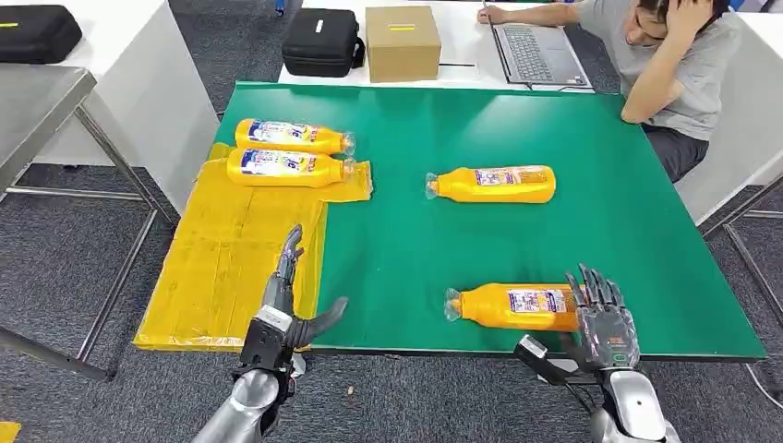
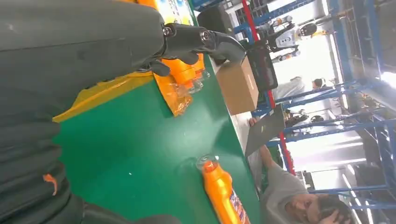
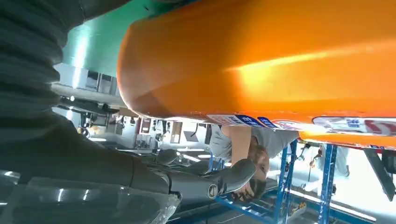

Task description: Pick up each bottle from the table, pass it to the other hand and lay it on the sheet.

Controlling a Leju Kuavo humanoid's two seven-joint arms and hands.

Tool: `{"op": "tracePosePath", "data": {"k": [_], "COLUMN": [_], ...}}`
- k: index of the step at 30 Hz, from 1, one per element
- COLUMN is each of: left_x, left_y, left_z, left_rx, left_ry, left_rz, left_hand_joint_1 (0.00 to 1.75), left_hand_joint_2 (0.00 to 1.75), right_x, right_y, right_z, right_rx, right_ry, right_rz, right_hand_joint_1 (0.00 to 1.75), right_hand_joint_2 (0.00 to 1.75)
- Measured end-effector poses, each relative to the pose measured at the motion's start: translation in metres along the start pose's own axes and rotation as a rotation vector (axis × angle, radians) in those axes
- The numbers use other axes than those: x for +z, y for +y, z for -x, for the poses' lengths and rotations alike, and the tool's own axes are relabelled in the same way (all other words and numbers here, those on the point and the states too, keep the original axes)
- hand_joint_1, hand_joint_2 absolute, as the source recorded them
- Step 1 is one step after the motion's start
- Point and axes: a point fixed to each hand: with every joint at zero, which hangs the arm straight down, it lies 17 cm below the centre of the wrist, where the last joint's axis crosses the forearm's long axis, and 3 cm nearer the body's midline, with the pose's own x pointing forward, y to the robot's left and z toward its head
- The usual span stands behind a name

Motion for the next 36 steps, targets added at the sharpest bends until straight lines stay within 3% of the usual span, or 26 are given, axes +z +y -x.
{"op": "tracePosePath", "data": {"k": [29, 30, 31, 36], "left_x": [-0.007, -0.007, -0.007, -0.009], "left_y": [0.008, 0.008, 0.008, 0.005], "left_z": [0.000, 0.000, 0.000, -0.002], "left_rx": [0.018, 0.017, 0.017, 0.026], "left_ry": [0.007, 0.007, 0.007, 0.005], "left_rz": [-0.049, -0.049, -0.049, -0.048], "left_hand_joint_1": [0.00, 0.00, 0.00, 0.00], "left_hand_joint_2": [1.75, 1.75, 1.75, 1.75], "right_x": [-0.031, -0.032, -0.033, -0.033], "right_y": [0.020, 0.020, 0.021, 0.034], "right_z": [-0.001, -0.001, -0.002, -0.008], "right_rx": [-0.105, -0.107, -0.112, -0.148], "right_ry": [-0.041, -0.042, -0.043, -0.082], "right_rz": [-0.067, -0.071, -0.078, -0.144], "right_hand_joint_1": [0.00, 1.41, 1.64, 1.66], "right_hand_joint_2": [1.75, 1.75, 1.75, 1.75]}}
